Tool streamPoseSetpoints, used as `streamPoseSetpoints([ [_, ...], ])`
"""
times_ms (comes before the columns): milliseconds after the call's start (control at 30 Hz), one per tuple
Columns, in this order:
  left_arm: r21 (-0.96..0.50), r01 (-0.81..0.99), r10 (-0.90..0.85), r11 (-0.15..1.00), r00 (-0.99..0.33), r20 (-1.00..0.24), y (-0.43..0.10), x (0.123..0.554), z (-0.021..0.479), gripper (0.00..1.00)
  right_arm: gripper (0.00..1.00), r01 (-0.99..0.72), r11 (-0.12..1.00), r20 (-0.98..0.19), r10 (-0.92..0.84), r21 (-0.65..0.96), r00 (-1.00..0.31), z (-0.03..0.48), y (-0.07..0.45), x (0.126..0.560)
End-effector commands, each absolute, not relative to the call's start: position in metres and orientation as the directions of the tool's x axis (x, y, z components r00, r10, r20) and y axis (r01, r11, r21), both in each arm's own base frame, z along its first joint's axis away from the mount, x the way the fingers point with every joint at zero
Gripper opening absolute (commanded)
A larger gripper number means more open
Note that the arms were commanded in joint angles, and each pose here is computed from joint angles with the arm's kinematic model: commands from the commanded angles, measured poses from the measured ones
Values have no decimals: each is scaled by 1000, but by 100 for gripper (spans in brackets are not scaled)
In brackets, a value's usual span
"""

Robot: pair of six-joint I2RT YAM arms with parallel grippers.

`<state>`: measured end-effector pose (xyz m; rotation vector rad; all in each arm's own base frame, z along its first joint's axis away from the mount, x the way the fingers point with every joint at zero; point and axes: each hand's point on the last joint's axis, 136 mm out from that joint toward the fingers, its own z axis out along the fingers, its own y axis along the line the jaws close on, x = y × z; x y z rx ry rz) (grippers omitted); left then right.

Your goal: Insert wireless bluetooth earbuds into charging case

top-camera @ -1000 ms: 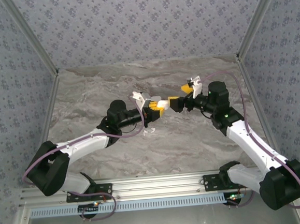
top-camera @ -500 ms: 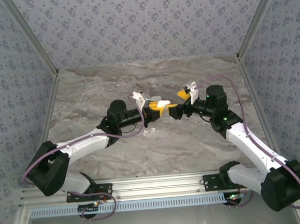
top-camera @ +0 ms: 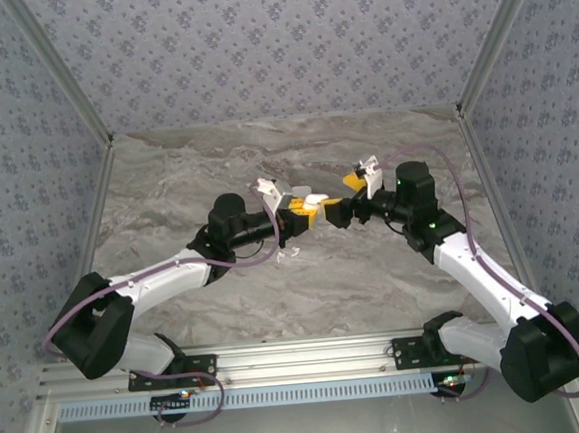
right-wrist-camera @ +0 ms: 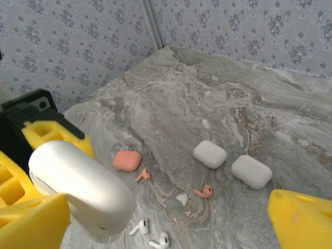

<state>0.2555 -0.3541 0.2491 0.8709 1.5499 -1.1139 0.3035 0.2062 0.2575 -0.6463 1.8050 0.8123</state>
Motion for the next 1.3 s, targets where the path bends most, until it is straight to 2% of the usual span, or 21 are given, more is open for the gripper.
streamPoseSetpoints([
  [0,-164,952,-34,257,-161,-986,-358,240,279,0,100,-727,653,-947,-45,212,-317,275,201,315],
  [300,-159,951,-34,264,-156,-987,-357,240,279,0,100,-734,643,-947,-42,219,-319,278,201,316],
  [500,-153,930,-38,334,-149,-988,-348,247,274,0,100,-724,658,-952,-32,209,-304,292,191,303],
  [700,-161,874,-69,459,-146,-987,-323,263,267,0,100,-643,697,-888,-21,317,-460,279,184,295],
  [967,-309,738,-242,600,-202,-949,-244,297,260,0,87,-533,726,-718,-77,435,-691,207,211,291],
  [1267,-279,638,-218,718,-175,-960,-197,295,259,0,64,-385,802,-461,-157,457,-873,108,272,282],
])
